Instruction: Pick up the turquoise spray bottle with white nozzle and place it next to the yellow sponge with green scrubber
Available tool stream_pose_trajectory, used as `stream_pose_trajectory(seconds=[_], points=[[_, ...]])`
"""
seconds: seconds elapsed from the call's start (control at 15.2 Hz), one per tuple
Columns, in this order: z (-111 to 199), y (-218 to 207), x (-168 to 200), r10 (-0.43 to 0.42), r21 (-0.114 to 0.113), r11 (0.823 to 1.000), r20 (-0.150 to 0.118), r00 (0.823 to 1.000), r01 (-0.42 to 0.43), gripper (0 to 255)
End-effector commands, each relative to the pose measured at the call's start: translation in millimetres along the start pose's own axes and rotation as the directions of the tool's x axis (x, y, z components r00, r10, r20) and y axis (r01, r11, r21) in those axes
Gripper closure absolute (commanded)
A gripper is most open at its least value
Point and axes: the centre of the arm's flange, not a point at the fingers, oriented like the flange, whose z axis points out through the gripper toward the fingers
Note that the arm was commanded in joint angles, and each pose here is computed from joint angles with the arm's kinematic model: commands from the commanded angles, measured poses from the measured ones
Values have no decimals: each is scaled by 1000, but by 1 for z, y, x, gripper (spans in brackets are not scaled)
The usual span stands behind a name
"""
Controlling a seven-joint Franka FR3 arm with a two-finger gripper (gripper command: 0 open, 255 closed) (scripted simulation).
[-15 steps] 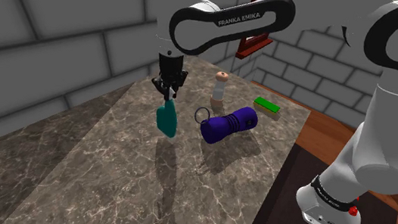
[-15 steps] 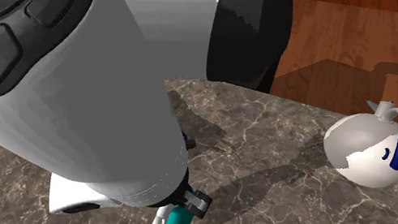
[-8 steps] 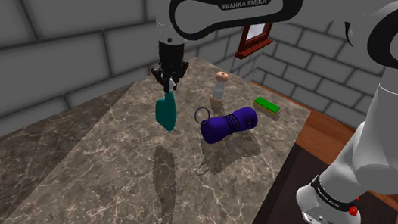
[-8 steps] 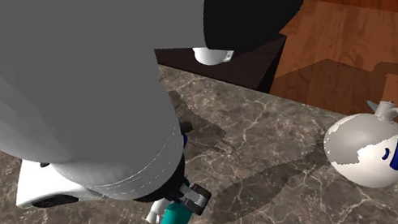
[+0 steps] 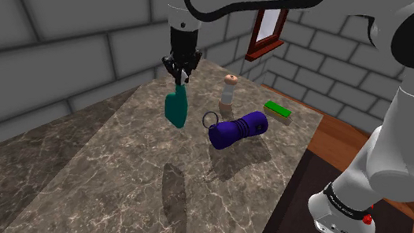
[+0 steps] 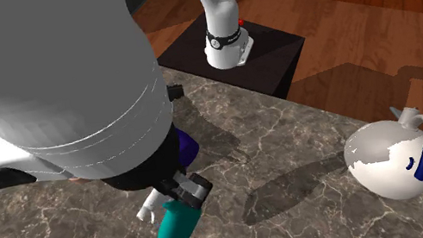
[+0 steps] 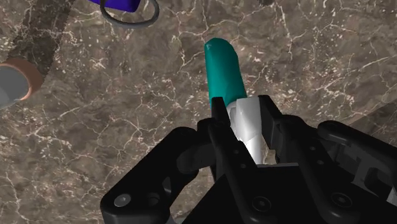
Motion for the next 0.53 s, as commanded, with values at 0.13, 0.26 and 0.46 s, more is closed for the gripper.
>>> stream_pose_trajectory(seconds=[0.13,0.26,0.46], points=[[-15,46,-16,0,0,1000,0,1000,0,255],[-23,69,-25,0,0,1000,0,1000,0,255],[-34,105,-37,0,0,1000,0,1000,0,255]])
